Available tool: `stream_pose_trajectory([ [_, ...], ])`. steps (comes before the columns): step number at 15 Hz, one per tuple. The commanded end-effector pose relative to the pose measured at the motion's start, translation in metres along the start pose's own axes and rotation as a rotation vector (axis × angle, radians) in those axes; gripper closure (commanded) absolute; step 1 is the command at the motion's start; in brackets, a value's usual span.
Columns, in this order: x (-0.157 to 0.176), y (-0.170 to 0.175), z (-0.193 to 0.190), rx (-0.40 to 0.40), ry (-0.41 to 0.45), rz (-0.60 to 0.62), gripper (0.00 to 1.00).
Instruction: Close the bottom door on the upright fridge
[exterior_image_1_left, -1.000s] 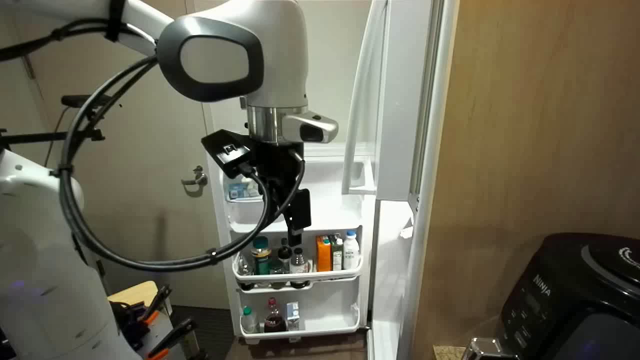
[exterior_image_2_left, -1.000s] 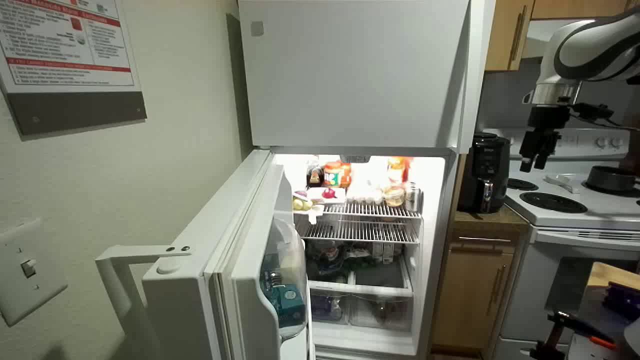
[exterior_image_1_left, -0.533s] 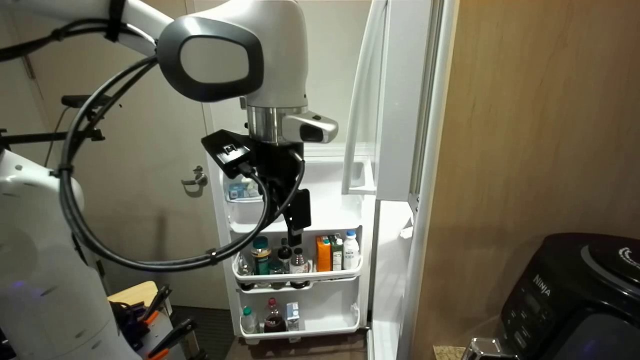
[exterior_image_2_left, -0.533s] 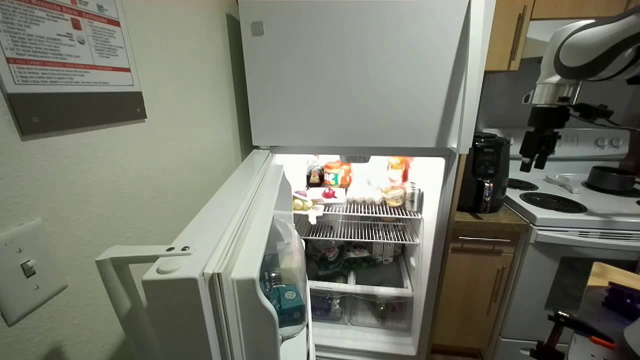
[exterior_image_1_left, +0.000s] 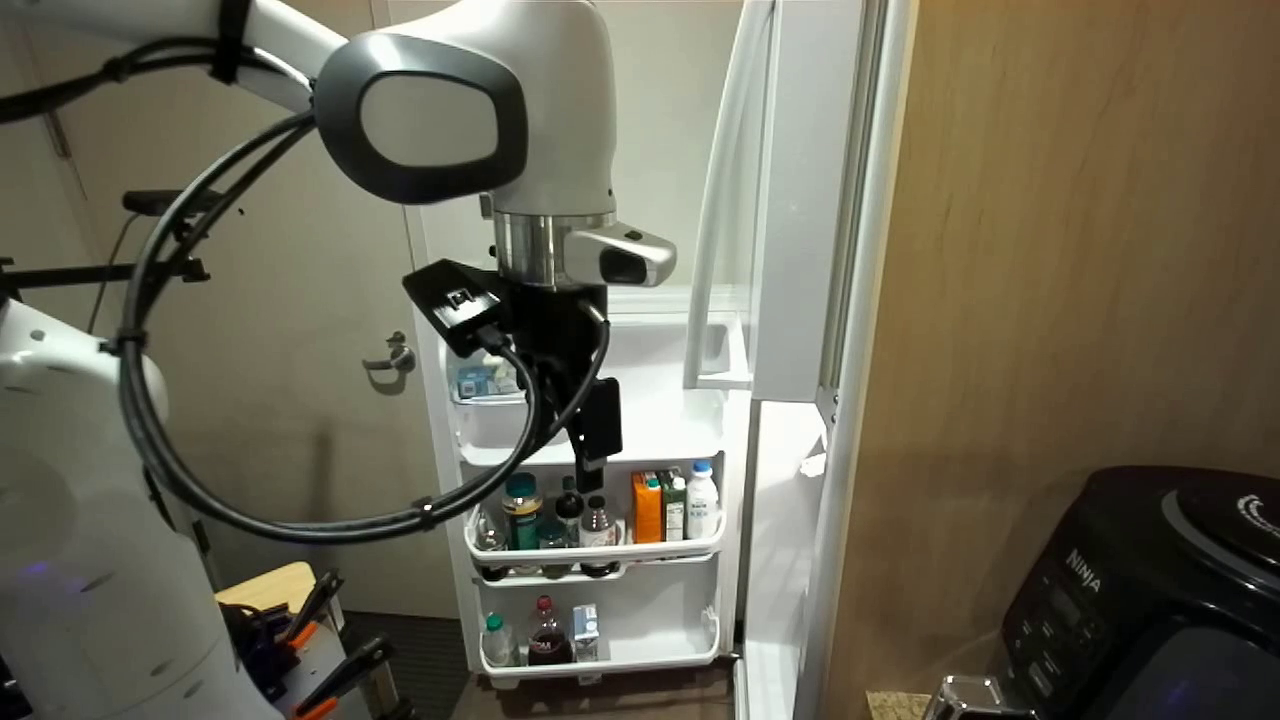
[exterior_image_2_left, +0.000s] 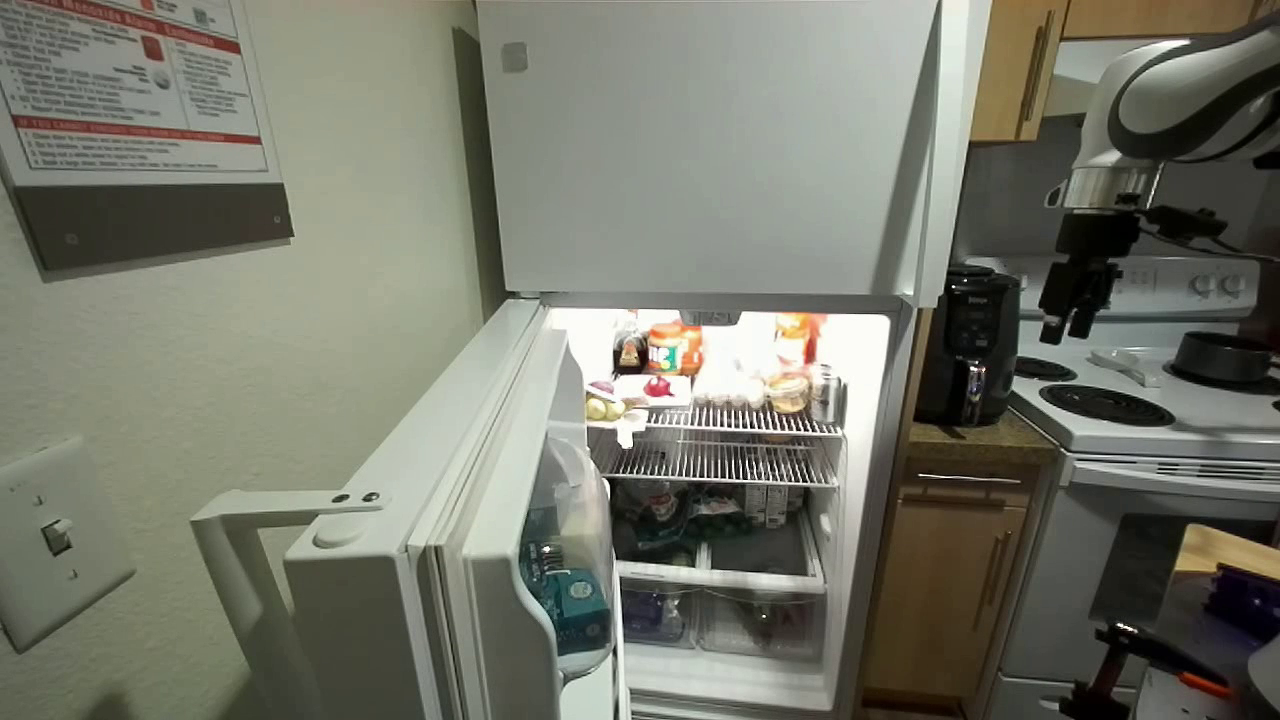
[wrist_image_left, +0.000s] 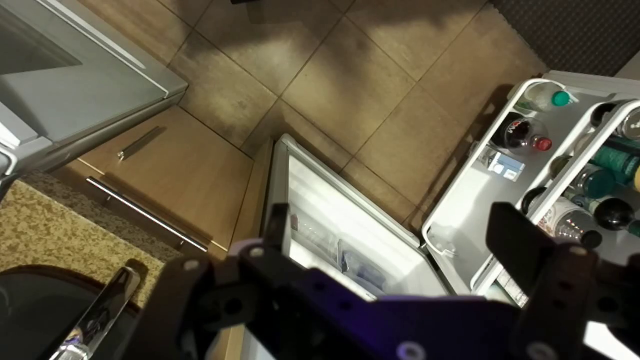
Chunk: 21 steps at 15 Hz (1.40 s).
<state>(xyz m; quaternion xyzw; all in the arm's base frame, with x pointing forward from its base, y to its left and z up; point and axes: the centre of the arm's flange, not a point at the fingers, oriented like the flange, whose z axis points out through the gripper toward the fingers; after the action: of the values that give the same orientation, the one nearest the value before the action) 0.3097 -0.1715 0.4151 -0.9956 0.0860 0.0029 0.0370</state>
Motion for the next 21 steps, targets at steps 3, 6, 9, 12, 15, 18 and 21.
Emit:
stream_pose_trajectory([
  [3,0.0,0.0,0.0,0.0,0.0,0.0,0.0],
  [6,0.0,0.0,0.0,0.0,0.0,0.0,0.0],
  [9,0.0,0.0,0.0,0.0,0.0,0.0,0.0],
  [12,-0.01,-0.026,0.007,-0.008,0.001,-0.045,0.0],
  [15,-0.019,-0.063,0.017,-0.03,-0.011,-0.129,0.0],
  [18,-0.031,-0.105,0.023,-0.041,-0.015,-0.239,0.0],
  [21,-0.035,-0.15,0.019,-0.043,0.005,-0.346,0.0],
])
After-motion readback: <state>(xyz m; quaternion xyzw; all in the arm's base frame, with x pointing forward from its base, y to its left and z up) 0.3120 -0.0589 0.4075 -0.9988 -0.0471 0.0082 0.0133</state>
